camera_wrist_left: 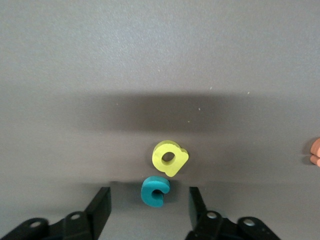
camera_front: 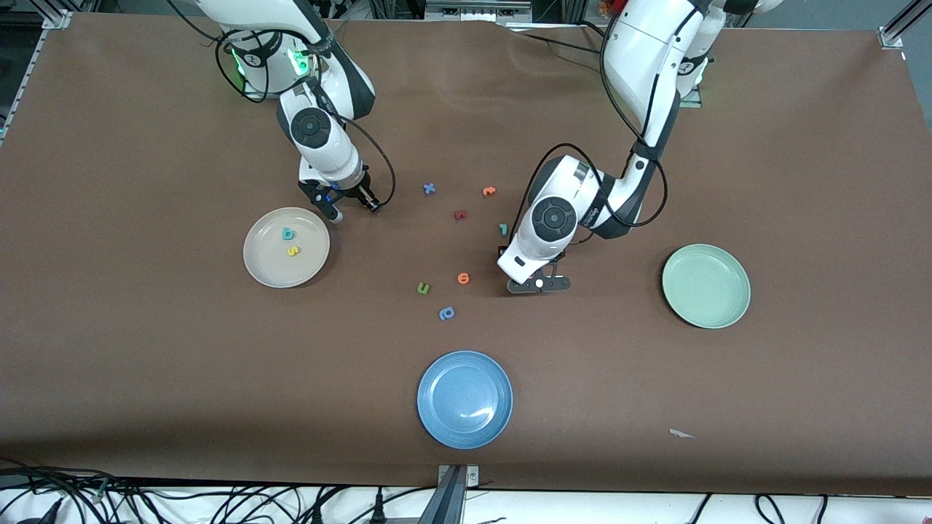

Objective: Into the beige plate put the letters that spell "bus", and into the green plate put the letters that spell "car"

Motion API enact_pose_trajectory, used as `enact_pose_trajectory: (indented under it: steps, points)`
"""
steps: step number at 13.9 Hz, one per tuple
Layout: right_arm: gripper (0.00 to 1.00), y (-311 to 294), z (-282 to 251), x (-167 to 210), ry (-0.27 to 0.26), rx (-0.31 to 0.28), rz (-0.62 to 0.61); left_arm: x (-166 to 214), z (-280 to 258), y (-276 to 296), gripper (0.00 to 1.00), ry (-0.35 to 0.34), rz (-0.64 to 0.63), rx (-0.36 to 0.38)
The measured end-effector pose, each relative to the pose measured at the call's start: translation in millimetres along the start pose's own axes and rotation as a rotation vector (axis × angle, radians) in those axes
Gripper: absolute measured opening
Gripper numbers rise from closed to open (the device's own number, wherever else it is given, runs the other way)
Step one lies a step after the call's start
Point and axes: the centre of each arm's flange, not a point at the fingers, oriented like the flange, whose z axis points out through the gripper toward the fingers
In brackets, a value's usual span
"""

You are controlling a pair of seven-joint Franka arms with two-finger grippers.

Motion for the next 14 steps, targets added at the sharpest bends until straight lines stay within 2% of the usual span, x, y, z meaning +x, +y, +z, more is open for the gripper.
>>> enact_pose_trajectory:
  steps: [6, 8, 11, 14]
  points:
    - [0.3, -5, -11, 2, 0.004, 0.01, -0.009, -2, 9, 1, 0.56, -0.014, 0.006, 0.008]
    - [0.3, -10, -31, 17, 0.005, -0.008, -0.033, -2, 8, 1, 0.51, -0.012, 0.007, 0.007]
    - [0.3, -10, -74, 64, -0.002, -0.052, -0.099, -1, 7, 2, 0.49, -0.01, 0.008, 0.005]
    - [0.3, 6, -97, 132, 0.003, -0.062, -0.168, -1, 8, 2, 0.45, -0.011, 0.008, 0.006]
